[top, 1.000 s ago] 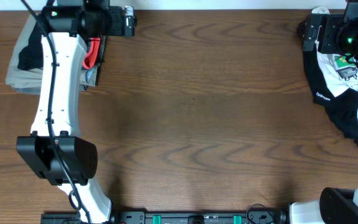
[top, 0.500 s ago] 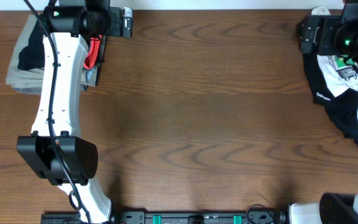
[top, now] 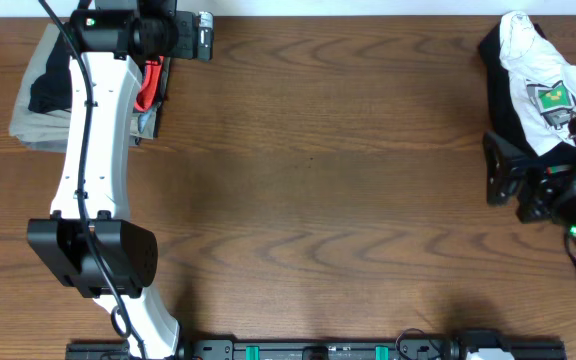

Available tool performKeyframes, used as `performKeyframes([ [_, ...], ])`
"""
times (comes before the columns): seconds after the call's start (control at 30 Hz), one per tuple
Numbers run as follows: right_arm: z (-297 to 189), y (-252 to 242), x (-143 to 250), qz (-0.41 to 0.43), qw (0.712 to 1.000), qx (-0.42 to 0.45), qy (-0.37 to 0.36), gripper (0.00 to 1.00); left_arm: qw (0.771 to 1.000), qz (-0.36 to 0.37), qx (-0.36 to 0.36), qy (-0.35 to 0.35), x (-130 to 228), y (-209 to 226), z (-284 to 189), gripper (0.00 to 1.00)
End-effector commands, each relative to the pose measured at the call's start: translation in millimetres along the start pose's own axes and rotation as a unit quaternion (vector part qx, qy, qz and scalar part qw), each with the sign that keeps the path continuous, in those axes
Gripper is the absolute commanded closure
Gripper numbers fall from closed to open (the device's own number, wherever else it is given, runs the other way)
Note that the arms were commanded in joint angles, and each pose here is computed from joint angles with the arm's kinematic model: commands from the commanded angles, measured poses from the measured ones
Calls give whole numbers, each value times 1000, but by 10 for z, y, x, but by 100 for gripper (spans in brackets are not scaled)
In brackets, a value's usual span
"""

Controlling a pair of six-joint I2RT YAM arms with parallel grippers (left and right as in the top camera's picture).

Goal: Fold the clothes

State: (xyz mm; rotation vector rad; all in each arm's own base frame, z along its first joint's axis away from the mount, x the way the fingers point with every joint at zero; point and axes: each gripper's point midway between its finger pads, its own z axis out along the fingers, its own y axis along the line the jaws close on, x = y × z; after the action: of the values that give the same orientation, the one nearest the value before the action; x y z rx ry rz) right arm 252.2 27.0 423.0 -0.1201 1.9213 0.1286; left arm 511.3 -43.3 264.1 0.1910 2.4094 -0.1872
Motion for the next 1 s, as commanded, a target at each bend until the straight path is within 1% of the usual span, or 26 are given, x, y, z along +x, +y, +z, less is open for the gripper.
performKeyframes([
  [0.0,349,-122,463,-2,1000,21,4,1,1000,8,-5,-3,-21,24,-21,2],
  [0.13,538,-108,654,-8,997,11,-80,1,1000,8,-5,-3,-21,24,-21,2],
  [0.23,606,-115,806,6,990,9,-141,1,1000,8,-5,-3,-21,24,-21,2],
  [0.3,624,-111,903,5,987,8,-159,1,1000,8,-5,-3,-21,24,-21,2],
  [0.67,681,-75,1683,-5,974,2,-225,1,1000,8,-5,-3,-21,24,-21,2],
  [0.97,725,-46,2010,-9,972,-3,-233,1,1000,8,-5,-3,-21,24,-21,2],
])
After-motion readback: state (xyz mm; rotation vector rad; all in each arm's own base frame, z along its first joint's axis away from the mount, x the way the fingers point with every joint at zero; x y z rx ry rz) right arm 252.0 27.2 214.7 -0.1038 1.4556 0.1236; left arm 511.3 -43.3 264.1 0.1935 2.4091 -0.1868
